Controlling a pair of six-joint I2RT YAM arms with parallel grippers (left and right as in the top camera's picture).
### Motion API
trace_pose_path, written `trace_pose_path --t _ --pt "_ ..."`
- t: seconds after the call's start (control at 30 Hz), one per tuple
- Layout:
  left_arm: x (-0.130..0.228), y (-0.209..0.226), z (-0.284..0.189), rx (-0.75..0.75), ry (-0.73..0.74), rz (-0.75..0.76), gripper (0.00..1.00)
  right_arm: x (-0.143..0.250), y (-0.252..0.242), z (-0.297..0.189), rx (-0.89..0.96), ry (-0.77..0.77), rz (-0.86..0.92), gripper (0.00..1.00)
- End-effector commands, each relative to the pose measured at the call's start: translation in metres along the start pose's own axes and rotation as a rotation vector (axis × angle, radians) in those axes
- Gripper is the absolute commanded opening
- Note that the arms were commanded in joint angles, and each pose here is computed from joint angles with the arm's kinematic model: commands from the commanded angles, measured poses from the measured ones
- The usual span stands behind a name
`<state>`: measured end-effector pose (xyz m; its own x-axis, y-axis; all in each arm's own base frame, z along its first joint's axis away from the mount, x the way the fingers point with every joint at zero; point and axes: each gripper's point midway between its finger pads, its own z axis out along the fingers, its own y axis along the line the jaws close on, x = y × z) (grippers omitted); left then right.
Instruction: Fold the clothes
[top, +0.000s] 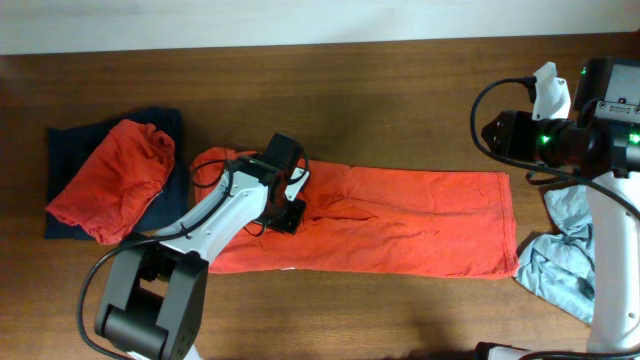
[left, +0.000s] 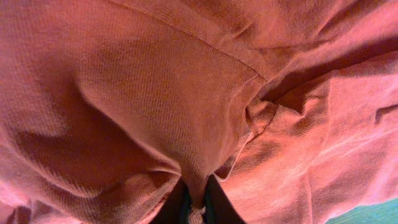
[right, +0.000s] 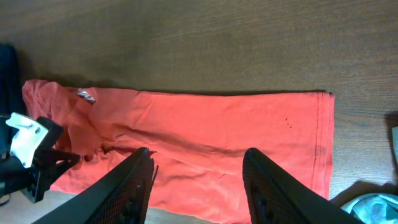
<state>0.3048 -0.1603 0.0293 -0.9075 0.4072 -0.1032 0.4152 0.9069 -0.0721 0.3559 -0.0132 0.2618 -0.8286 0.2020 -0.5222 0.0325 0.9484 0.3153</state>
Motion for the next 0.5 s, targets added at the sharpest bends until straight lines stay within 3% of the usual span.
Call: trace_pose_path --t 0.0,0.23,0.47 --pt "-0.019 -0.001 -0.018 -0.005 -0.039 0.006 0.01 0.000 0.000 0.002 0.005 0.004 0.003 0.51" --pt "-0.061 -0.006 -0.070 -0.004 -0.144 0.032 0.01 0.000 0.000 0.002 0.005 0.004 0.003 0.50" --pt "-0.072 -0.007 -0.077 -0.005 -0.181 0.057 0.01 0.000 0.000 0.002 0.006 0.004 0.003 0.50"
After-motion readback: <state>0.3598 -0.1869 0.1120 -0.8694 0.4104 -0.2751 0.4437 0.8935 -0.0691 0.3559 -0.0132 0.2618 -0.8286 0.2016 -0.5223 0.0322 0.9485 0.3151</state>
